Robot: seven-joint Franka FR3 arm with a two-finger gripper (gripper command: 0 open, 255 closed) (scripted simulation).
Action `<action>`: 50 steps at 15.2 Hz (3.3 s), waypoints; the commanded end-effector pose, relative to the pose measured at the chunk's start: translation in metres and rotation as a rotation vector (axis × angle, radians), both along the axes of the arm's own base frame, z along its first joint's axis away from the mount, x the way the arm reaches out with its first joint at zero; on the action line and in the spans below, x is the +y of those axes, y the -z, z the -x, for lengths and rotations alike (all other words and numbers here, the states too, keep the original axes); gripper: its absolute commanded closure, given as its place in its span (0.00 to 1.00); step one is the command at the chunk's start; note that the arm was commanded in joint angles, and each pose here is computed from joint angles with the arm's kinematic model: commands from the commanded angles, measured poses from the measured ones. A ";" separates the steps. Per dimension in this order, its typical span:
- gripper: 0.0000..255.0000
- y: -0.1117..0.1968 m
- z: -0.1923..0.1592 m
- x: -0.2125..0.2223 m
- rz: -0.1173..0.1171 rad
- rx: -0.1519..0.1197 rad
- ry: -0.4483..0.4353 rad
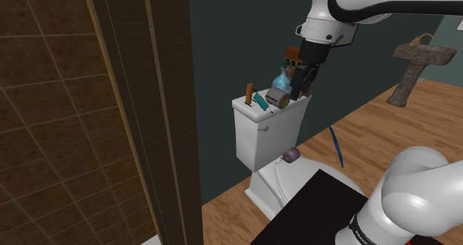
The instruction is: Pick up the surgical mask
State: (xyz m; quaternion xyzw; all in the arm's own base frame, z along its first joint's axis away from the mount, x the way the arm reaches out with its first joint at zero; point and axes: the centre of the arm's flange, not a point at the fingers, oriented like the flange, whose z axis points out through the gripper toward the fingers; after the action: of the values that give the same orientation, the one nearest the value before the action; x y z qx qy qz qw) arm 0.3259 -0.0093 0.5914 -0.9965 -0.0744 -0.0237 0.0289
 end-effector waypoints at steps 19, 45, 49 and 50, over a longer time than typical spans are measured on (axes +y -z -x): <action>0.00 0.095 -0.185 -0.127 -0.040 0.030 0.071; 1.00 0.216 -0.318 -0.230 -0.070 0.053 0.124; 1.00 0.216 -0.318 -0.230 -0.070 0.053 0.124; 1.00 0.216 -0.318 -0.230 -0.070 0.053 0.124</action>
State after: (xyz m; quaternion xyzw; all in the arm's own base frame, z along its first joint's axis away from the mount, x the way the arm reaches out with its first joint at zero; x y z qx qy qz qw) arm 0.6442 -0.2393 0.3764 -0.9979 -0.0106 -0.0019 0.0641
